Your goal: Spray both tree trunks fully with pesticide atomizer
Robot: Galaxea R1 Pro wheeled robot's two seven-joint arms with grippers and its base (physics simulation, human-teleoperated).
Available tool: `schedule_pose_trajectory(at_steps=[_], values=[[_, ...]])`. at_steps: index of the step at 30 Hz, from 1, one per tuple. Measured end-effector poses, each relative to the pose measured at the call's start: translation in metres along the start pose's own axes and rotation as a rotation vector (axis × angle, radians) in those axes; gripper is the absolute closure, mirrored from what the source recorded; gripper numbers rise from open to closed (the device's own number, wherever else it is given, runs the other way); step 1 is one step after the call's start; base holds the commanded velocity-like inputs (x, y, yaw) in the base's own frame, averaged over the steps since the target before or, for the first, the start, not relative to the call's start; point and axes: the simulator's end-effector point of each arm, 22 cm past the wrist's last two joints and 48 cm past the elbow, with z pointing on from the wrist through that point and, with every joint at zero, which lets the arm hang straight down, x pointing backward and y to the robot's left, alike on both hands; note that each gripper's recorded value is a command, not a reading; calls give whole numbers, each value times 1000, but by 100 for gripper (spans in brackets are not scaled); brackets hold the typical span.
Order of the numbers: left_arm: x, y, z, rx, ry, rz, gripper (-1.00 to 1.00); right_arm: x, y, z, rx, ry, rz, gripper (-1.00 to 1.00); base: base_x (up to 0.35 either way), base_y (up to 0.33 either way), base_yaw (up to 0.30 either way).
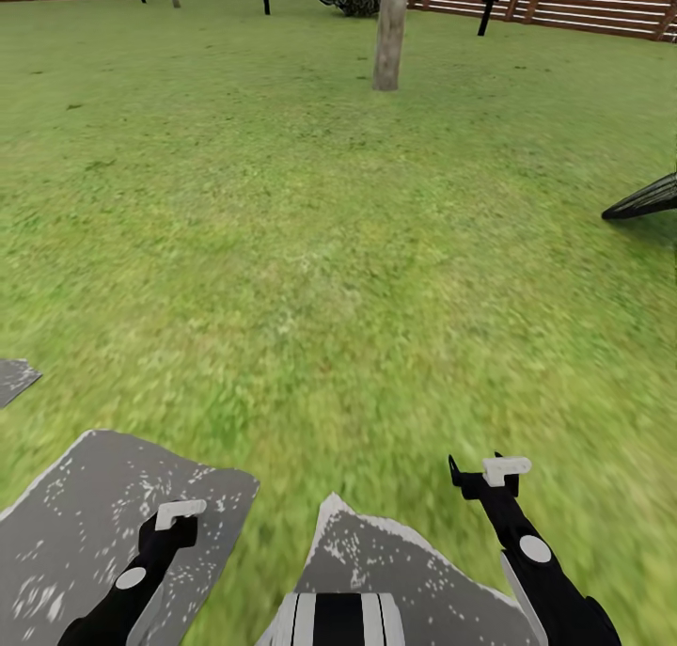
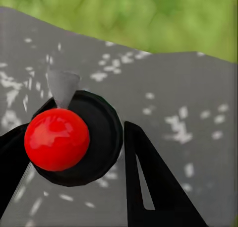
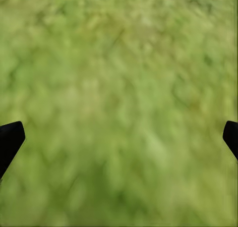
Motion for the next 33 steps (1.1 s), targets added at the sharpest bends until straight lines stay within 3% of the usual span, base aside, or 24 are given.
schedule_pose_trajectory(at_steps=[17,22,30,33], values=[[-35,0,-11,0,-58,-18,100,-40,-1,-9,3,-70,8,-100,0,0,0],[-31,7,-20,-10,-61,-22,100,49,-2,-42,2,66,3,-100,0,0,0],[14,14,-50,-16,-24,-27,100,115,-9,-92,46,38,11,-100,0,0,0],[21,19,-60,-25,-42,-47,100,126,-13,-104,68,39,15,-100,0,0,0]])
